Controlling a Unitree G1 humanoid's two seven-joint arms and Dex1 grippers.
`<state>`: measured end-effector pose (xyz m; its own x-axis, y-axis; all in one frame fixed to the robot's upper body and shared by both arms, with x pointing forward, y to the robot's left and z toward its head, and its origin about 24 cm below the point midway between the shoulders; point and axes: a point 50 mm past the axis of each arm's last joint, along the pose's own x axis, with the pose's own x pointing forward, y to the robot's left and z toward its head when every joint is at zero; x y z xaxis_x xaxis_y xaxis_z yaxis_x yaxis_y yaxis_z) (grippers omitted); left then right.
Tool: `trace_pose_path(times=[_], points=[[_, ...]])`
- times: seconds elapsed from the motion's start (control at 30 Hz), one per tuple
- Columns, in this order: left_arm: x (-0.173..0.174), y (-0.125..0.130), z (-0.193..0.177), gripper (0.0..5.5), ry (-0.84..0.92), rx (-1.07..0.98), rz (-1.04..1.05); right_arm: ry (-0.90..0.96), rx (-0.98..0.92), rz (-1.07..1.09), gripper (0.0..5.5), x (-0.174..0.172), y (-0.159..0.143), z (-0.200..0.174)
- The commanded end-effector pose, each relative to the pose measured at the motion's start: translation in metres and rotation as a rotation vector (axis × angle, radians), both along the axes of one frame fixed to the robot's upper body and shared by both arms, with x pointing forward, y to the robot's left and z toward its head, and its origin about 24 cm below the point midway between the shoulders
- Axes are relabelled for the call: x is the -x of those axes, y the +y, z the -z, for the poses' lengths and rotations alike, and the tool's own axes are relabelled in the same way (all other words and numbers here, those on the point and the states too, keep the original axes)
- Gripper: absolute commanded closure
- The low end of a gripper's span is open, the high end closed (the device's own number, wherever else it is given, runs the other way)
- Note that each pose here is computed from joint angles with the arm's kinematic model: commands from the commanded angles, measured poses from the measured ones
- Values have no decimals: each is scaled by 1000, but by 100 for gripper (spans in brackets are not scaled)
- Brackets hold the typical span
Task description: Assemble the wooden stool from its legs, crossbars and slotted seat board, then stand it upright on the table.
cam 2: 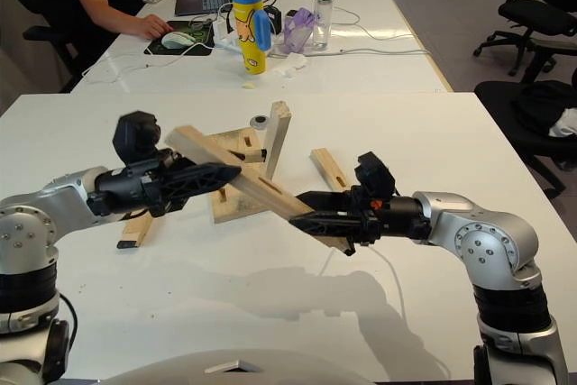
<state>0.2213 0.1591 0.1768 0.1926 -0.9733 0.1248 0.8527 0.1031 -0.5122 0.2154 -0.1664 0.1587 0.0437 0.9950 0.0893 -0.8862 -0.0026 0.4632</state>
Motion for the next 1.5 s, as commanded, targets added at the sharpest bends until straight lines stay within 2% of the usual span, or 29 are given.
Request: trace_pose_path(times=[0.03,0.17,0.33,0.5,0.63,0.9,1.1,1.5], points=[[6,24,18,347,64,-68,-83,-23,31,97,233,-5,-2,7],[9,67,18,348,75,-157,-210,-18,136,188,228,-7,6,35],[-1,111,-2,348,-5,-270,-332,32,140,325,228,-22,55,68],[-11,132,-21,348,-102,-304,-371,89,126,400,228,-34,96,88],[-16,143,-31,348,-161,-314,-401,105,172,498,228,-51,116,100],[-31,133,-23,348,-211,-361,-395,84,275,652,228,-70,110,115],[-40,115,-9,348,-244,-389,-400,25,324,578,228,-64,112,116],[-60,98,0,348,-305,-541,-340,17,594,498,228,-48,112,150]])
